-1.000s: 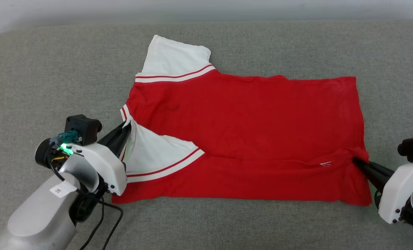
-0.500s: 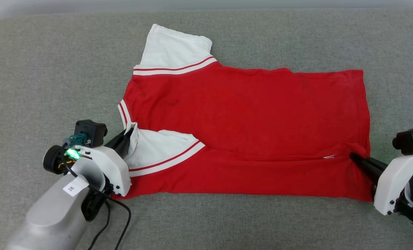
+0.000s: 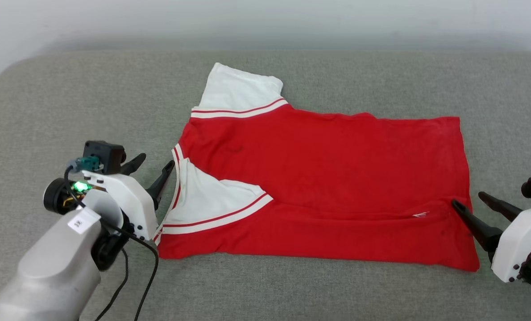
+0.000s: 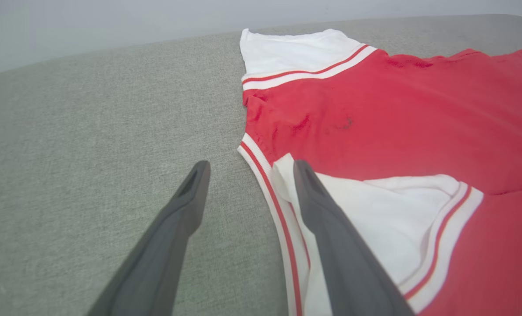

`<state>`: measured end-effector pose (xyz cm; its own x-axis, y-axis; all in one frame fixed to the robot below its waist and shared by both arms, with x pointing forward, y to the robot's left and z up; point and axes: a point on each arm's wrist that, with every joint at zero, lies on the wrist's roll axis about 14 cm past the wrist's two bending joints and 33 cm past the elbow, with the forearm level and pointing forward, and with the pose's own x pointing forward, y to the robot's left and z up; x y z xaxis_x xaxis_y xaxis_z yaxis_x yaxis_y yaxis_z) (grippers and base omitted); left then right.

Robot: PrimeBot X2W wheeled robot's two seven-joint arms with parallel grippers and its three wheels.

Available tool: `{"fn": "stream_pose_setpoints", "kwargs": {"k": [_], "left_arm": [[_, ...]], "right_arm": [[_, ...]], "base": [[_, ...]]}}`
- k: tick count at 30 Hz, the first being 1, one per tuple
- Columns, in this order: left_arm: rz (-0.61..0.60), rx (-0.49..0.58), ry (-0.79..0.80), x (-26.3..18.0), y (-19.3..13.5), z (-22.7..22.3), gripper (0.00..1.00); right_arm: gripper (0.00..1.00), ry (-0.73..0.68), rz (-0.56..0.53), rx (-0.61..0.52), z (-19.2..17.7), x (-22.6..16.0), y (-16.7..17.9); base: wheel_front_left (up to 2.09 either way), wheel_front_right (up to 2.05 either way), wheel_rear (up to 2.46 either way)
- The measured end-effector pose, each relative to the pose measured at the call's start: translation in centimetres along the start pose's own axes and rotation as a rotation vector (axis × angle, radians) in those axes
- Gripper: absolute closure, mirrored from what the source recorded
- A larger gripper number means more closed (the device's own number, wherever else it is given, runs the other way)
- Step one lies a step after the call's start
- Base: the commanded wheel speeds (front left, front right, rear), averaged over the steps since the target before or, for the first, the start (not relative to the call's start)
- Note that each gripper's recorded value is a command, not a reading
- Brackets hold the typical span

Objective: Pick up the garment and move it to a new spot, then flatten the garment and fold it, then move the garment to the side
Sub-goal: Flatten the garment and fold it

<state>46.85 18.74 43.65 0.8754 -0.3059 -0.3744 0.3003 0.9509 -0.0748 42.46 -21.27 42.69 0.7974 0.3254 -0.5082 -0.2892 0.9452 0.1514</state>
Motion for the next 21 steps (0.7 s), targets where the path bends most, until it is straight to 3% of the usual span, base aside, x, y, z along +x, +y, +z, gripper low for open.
{"fn": "stream_pose_setpoints", "kwargs": {"k": [4, 12, 21], "left_arm": [[-0.001, 0.005, 0.032, -1.0, 0.5, 1.6, 0.0], [-0.054, -0.007, 0.27, -2.7, 0.0, 2.1, 0.0], [-0.124, 0.015, 0.623, -4.8, -1.8, -2.8, 0.0]], "right_arm": [[0.0, -0.023, 0.011, -0.008, 0.7, -0.6, 0.6], [0.0, -0.033, 0.02, -0.02, 1.2, -1.0, 1.3], [0.0, 0.019, 0.025, -0.001, -0.1, -1.3, 1.8]], "base": [[0.0, 0.0, 0.0], [0.0, 0.0, 0.0], [0.0, 0.0, 0.0]]}}
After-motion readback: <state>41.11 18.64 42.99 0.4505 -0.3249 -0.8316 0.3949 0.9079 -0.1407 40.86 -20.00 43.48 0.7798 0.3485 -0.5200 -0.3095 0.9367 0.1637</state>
